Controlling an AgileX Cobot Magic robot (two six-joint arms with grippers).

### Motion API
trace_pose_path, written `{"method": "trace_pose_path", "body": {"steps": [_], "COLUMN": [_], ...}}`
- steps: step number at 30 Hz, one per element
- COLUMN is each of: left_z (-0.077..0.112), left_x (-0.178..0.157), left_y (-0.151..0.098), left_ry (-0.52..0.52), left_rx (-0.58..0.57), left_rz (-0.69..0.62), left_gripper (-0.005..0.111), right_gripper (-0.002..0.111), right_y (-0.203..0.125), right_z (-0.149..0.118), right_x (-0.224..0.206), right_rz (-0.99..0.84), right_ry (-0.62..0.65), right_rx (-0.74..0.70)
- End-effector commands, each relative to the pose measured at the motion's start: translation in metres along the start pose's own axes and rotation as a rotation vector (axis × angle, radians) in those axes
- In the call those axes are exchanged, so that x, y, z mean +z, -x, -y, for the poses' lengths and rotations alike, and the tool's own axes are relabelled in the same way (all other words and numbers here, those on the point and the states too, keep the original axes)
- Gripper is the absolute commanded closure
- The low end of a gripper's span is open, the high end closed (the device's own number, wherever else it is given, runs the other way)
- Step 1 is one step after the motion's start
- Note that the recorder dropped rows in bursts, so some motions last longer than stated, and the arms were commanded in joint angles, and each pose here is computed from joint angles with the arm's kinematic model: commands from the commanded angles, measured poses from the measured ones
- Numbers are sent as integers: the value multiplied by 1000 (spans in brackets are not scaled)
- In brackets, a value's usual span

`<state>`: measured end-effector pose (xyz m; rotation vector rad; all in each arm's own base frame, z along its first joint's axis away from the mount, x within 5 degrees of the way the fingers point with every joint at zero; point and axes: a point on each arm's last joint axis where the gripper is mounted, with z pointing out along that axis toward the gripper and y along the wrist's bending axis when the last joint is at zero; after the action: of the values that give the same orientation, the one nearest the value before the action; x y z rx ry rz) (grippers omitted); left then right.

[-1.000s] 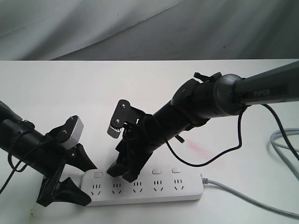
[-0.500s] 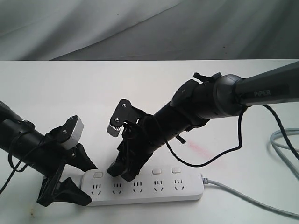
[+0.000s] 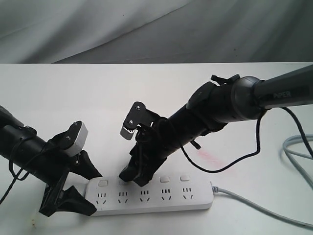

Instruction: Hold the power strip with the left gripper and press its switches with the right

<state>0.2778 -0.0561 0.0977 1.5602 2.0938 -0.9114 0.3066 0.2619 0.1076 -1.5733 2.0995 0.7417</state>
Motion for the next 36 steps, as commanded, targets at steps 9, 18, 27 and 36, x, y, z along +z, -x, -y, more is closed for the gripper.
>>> {"method": "trace_pose_path", "body": {"steps": [9,18,27,36], "left_z": [2,2,2,2], "left_x": [1,1,1,1], "left_y": [2,2,2,2], "left_ry": [-16,-16,-16,-16], "left_rx": [4,4,4,4], "left_rz": [12,12,12,12], "left_gripper": [42,42,42,42], "right_gripper": [46,46,46,46], "right_y": [26,17,-6,-10], "right_z": [-4,0,-2,2], "right_x": [-67,-70,-50,-46], "right_rz": [97,106,76,63], "right_ry": [-80,-38,-13,-36], "right_rx": [-190,-156,-107,-107]}}
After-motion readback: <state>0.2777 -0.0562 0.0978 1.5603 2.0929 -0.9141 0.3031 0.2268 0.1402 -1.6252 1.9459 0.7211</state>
